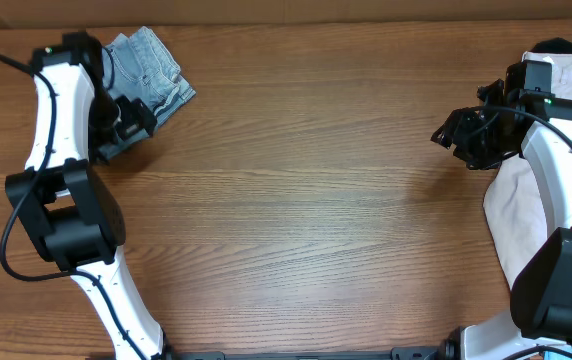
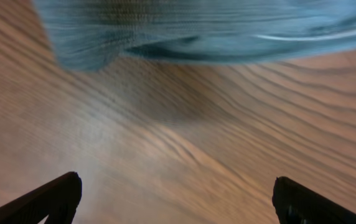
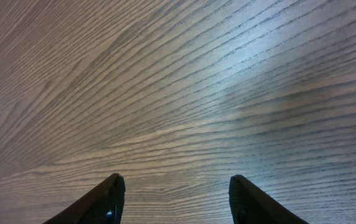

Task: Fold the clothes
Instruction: 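Lower the shorts at the upper-left corner and press them flat with the left gripper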

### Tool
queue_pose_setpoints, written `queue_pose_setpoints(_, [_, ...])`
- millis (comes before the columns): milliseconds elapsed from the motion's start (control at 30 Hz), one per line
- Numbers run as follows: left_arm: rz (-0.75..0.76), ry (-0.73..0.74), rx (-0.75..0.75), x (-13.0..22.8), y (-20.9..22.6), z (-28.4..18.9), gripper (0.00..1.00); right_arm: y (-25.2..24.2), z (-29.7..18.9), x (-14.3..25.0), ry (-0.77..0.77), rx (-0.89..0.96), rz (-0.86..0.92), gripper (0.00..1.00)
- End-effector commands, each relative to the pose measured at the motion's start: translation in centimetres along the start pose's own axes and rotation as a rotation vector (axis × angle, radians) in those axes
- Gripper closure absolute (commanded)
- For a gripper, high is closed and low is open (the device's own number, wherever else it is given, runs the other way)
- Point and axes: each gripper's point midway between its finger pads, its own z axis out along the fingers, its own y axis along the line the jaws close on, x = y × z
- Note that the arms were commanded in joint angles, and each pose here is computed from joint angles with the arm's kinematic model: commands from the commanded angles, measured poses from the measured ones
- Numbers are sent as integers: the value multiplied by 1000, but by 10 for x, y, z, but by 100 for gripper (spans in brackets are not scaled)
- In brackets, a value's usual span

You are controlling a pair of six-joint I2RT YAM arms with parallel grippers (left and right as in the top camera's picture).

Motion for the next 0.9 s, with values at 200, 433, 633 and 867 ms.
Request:
queue_pose_setpoints(200, [-2, -120, -110, -34, 47, 60, 0, 1, -3, -1, -4, -5, -4, 42])
queue_pose_setpoints(433, [134, -339, -124, -88, 45, 65, 0, 0, -3, 2, 9, -1, 1, 42])
queue_pose_setpoints(633, [155, -601, -188, -143, 45, 39, 0, 0, -3, 3, 13, -1, 3, 42])
queue_pose_setpoints(867, [231, -847, -198, -196, 34, 15, 4, 0, -3, 3, 12, -1, 3, 42])
